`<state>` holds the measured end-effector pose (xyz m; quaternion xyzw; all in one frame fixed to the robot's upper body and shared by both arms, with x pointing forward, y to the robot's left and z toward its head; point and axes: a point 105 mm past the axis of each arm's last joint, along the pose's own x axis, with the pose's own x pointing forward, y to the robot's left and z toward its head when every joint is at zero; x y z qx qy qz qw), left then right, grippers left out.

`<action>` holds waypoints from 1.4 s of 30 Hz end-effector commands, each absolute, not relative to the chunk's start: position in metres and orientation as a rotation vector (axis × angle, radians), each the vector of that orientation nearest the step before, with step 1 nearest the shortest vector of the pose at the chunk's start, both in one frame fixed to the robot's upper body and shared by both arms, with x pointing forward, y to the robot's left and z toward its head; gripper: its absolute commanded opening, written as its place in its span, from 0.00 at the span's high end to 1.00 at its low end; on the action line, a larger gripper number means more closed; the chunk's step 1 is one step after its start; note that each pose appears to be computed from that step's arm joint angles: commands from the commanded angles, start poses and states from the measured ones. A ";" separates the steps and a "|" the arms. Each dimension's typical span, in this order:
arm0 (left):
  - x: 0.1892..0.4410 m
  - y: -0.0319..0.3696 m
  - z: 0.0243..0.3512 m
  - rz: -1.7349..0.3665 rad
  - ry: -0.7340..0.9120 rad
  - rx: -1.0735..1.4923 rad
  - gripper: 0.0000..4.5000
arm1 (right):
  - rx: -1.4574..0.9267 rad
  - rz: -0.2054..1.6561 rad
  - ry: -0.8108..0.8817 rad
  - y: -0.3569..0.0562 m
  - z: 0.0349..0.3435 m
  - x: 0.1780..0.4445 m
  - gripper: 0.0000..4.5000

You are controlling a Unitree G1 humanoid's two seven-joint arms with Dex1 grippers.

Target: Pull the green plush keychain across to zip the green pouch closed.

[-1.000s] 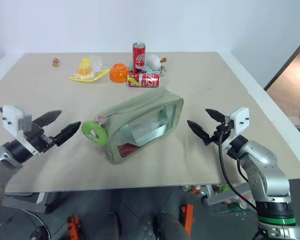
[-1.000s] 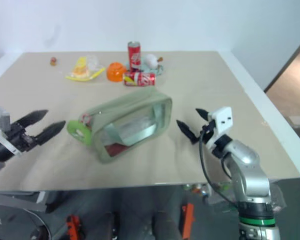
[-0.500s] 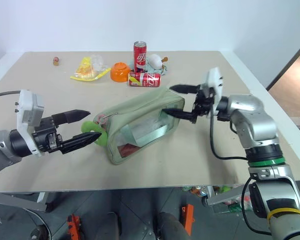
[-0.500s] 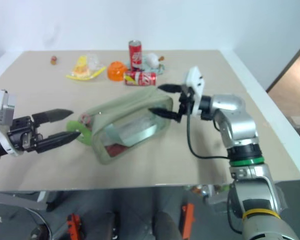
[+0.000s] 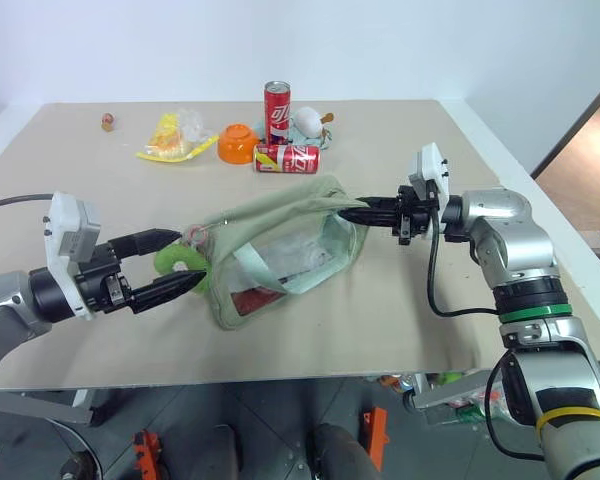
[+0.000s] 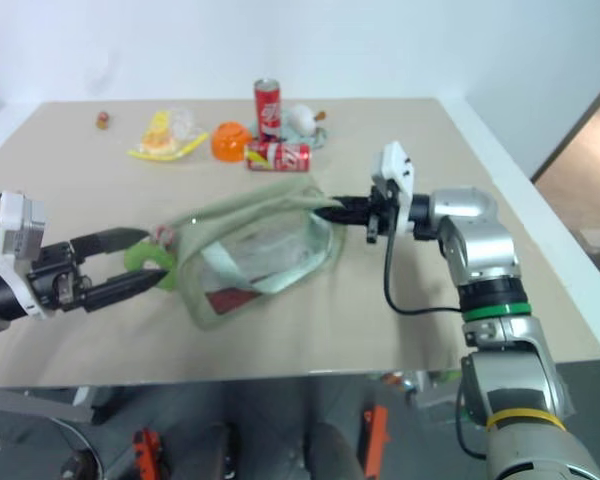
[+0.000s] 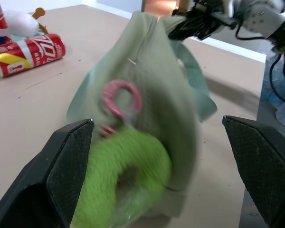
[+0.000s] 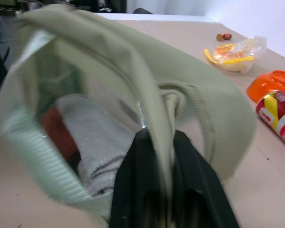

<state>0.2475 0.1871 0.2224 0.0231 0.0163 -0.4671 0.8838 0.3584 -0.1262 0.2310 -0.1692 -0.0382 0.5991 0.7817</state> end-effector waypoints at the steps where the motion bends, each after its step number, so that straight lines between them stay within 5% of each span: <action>1: 0.248 0.193 0.229 -0.943 -0.004 0.077 0.00 | -0.393 1.298 -0.137 -0.136 0.252 0.339 0.98; 16: 0.266 0.196 0.220 -0.913 -0.013 0.072 0.00 | -0.313 1.114 -0.030 -0.154 0.240 0.305 0.98; 28: 0.302 0.209 0.195 -0.811 -0.069 0.060 0.00 | -0.291 1.095 -0.033 -0.146 0.231 0.301 0.98; 36: 0.328 0.195 0.199 -0.924 -0.117 0.058 0.00 | -0.300 1.082 -0.035 -0.148 0.230 0.301 0.98; 42: 0.334 0.186 0.207 -1.013 -0.139 0.043 0.40 | -0.315 1.074 -0.032 -0.151 0.230 0.300 1.00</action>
